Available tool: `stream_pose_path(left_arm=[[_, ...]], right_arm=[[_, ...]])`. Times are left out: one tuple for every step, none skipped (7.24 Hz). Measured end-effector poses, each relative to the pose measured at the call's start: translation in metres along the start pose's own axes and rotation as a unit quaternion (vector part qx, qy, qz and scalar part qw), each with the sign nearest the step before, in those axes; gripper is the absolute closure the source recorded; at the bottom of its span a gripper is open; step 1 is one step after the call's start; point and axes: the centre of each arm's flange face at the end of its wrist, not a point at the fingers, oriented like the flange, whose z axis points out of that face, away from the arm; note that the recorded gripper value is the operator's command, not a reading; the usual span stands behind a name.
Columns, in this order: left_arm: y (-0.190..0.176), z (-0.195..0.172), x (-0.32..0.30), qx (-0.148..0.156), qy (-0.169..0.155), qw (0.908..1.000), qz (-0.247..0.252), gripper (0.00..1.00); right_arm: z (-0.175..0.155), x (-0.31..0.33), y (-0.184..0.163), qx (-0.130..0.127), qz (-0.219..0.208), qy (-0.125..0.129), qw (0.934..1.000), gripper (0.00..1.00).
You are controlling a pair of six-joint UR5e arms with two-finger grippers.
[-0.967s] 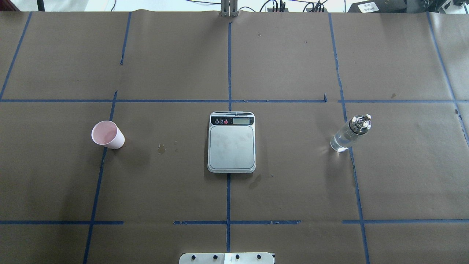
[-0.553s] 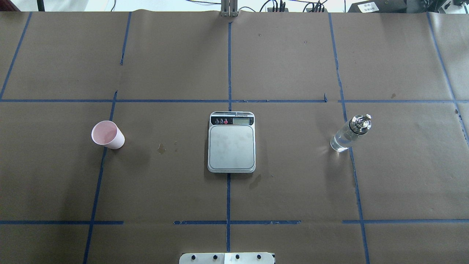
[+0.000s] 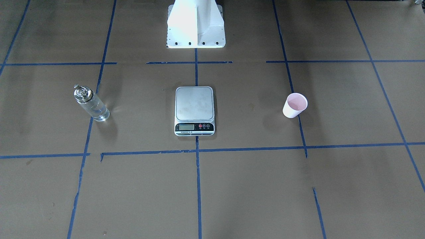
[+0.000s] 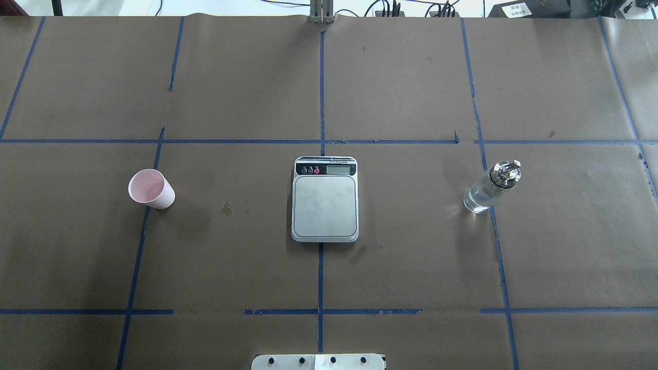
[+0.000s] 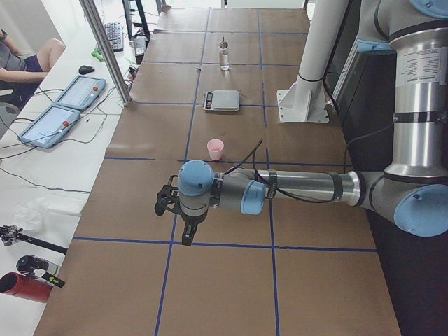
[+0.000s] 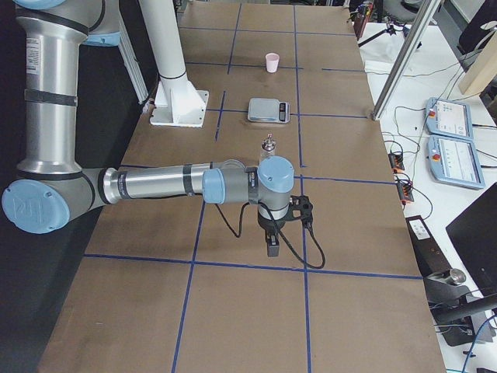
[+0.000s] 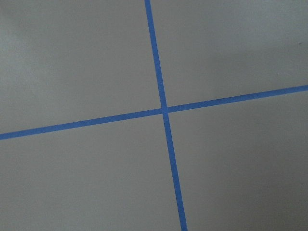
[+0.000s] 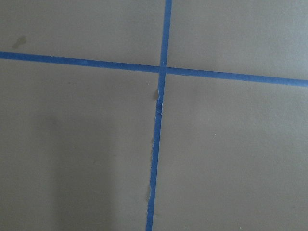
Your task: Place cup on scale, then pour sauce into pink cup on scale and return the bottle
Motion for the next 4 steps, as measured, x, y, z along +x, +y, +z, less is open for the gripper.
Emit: stream_pose_path(left_arm=[[-0.006,-0.003,0.007,0.016,0.003,0.9997,0.02,0.0],[-0.014,-0.01,0.016,0.045,0.006,0.9976,0.051,0.0],[-0.022,-0.019,0.026,0.086,0.005,0.9916,0.096,0.0],[-0.026,-0.027,0.035,0.134,0.003,0.9797,0.149,0.0]], right_arm=[[-0.007,-0.013,-0.007,0.029,-0.031,-0.002,0.9991,0.0],[-0.015,-0.024,-0.015,0.069,-0.07,-0.001,0.9952,0.0],[-0.024,-0.033,-0.022,0.104,-0.103,0.0,0.9893,0.0],[-0.031,-0.041,-0.028,0.13,-0.125,-0.001,0.9836,0.0]])
